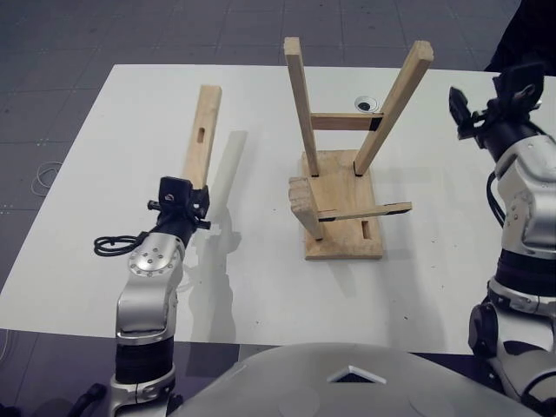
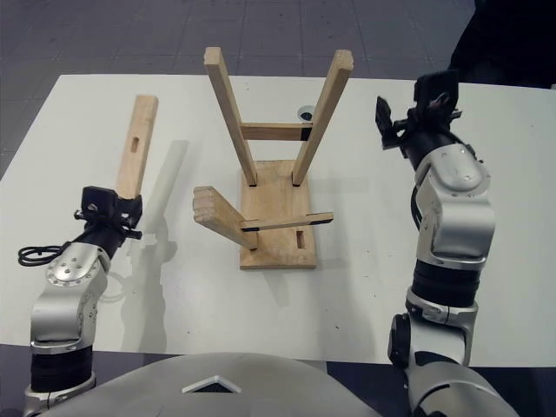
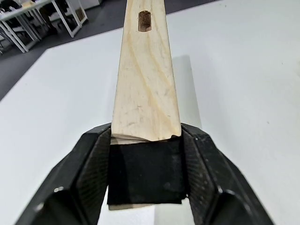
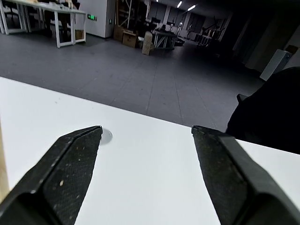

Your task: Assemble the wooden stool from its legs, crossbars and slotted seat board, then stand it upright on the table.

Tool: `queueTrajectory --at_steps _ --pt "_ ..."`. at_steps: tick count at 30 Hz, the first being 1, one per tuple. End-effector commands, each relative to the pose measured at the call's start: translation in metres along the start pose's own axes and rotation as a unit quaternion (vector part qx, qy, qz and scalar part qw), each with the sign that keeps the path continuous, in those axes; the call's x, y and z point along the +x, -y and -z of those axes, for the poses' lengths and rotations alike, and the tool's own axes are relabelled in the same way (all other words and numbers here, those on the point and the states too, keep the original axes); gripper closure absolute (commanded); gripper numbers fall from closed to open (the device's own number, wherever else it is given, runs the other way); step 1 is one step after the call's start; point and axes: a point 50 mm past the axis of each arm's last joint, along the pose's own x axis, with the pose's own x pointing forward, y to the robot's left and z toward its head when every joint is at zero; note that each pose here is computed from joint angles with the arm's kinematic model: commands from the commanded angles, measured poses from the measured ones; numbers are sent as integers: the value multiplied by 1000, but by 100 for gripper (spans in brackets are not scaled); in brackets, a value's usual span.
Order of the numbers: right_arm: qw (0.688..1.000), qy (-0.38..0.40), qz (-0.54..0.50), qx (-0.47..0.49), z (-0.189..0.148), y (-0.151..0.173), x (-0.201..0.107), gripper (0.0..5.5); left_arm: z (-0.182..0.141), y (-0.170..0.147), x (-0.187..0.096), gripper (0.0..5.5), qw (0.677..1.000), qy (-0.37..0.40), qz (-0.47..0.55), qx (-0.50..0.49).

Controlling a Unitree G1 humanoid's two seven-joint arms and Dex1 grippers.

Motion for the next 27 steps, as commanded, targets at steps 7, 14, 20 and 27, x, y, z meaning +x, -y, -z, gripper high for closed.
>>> queueTrajectory --at_steps 7,14,20,27 --pt "949 84 -210 220 -79 -26 2 198 -105 -25 -9 342 952 297 48 -61" --pt "908 112 -339 220 -115 -11 -12 198 -164 -39 -23 343 903 377 175 -106" --pt "821 74 -513 240 -114 -32 -40 198 -166 -20 -39 343 857 356 337 -161" --pt "742 61 -581 329 -107 -65 -37 75 -176 0 -51 343 786 339 460 -236"
